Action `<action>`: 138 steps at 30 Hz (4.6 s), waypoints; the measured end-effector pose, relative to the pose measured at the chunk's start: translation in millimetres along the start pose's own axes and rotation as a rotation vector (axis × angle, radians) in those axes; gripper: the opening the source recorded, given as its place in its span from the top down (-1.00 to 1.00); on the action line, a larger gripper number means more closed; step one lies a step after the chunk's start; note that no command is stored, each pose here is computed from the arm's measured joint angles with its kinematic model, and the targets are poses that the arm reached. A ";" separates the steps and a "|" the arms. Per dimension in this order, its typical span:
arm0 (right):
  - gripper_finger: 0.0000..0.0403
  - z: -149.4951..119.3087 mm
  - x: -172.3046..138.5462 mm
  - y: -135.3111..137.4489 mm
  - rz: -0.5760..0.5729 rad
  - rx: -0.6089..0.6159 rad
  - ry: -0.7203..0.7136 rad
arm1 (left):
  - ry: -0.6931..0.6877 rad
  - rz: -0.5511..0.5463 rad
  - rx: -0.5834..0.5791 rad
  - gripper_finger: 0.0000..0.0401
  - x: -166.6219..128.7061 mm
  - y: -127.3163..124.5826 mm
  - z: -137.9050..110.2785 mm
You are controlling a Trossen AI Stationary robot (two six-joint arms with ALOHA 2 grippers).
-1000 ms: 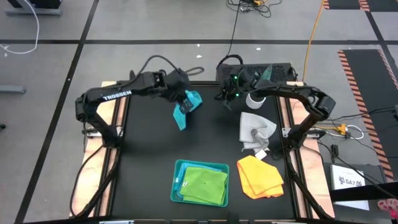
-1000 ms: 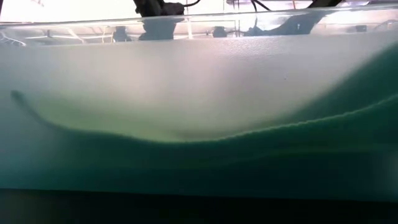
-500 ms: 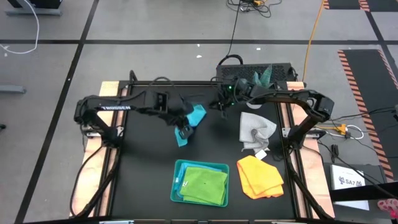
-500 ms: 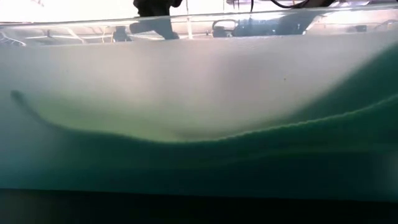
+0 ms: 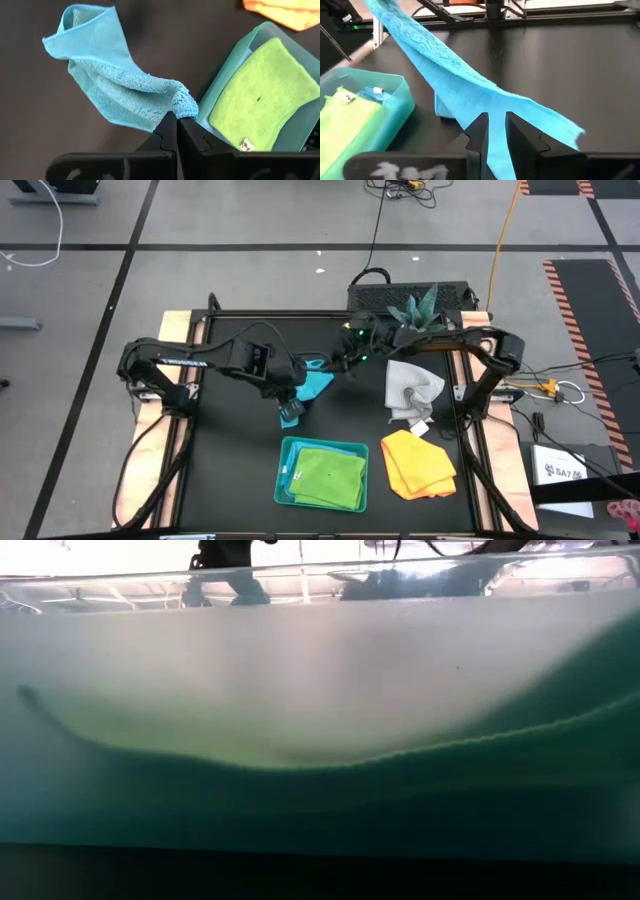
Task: Fold microfiber towels
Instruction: Fold the blue microfiber cloth
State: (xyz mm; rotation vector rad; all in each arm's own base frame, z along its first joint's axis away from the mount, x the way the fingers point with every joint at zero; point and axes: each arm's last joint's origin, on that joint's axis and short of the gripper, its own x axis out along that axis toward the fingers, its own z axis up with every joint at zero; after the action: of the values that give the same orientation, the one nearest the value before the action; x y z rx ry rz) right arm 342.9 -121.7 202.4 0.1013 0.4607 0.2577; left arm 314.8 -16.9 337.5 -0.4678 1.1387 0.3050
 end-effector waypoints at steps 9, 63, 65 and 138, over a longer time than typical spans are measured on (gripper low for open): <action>0.70 -8.5 52.7 -23.5 0.042 0.101 -0.014 | 0.035 -0.032 -0.032 0.99 -0.1 -0.6 -1.7; 0.14 1.2 89.9 -18.9 0.075 -0.179 0.036 | 0.044 -0.054 -0.114 0.98 -0.5 -0.8 -1.0; 0.14 2.5 92.4 -14.4 0.086 -0.203 0.028 | 0.043 -0.055 -0.114 0.97 -0.5 -0.8 -1.0; 1.00 120.7 -137.0 -62.1 -0.990 -0.720 0.364 | -0.600 0.508 0.224 0.99 -63.6 187.4 93.3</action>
State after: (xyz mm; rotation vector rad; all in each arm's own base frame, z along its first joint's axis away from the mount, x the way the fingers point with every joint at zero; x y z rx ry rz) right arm 292.9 -222.9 358.8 -0.8769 0.6986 -0.5517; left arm 277.3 192.2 390.0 0.1254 0.6714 0.6979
